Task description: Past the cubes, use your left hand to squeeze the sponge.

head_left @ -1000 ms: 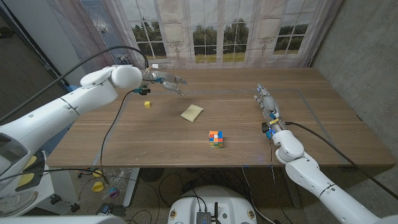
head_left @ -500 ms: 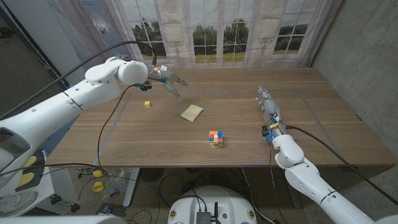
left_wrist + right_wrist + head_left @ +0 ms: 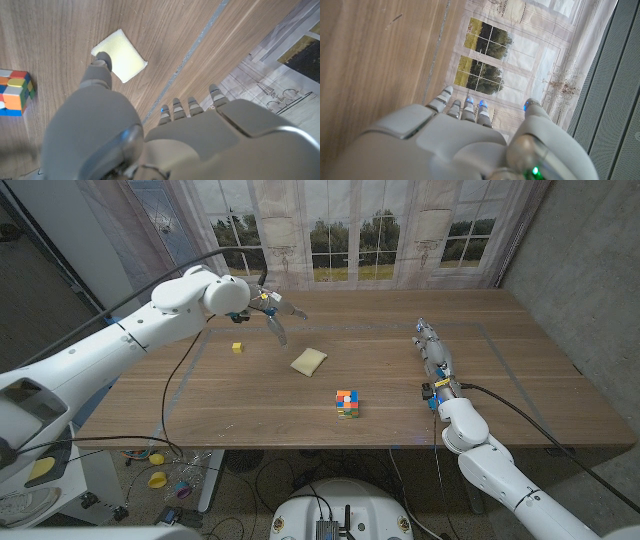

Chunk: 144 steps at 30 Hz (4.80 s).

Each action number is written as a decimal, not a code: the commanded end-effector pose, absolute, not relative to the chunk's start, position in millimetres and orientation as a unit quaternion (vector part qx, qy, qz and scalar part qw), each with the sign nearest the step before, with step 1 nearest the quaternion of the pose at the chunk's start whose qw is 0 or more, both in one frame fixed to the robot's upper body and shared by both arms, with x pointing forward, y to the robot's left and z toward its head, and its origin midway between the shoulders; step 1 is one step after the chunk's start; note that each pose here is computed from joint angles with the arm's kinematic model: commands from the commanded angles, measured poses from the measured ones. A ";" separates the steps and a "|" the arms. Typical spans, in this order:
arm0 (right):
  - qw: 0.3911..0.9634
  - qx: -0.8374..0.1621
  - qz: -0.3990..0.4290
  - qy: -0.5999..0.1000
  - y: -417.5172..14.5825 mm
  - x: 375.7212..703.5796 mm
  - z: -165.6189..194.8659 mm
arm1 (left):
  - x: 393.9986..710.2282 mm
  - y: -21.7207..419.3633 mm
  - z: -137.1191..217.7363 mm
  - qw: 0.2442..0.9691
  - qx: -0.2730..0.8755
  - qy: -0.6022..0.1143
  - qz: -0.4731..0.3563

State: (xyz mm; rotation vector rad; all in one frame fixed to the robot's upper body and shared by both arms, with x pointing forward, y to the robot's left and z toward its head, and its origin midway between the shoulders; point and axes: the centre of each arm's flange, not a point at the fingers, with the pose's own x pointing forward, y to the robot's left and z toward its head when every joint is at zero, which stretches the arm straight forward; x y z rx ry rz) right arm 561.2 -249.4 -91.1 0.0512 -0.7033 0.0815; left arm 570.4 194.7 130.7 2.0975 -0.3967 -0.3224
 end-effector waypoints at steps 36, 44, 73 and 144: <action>0.947 0.029 0.034 -0.318 -253.8 564.5 -98.5 | 607.7 163.3 83.2 0.378 0.894 -0.167 -0.172; 0.948 0.029 0.036 -0.314 -251.1 567.6 -96.9 | 612.0 164.7 72.8 0.374 0.895 -0.171 -0.171; 0.951 0.028 0.039 -0.304 -245.7 578.1 -92.6 | 633.1 159.7 44.0 0.380 0.880 -0.196 -0.205; 0.949 0.030 0.038 -0.310 -240.7 585.1 -86.0 | 623.6 187.4 65.8 0.402 0.887 -0.222 -0.048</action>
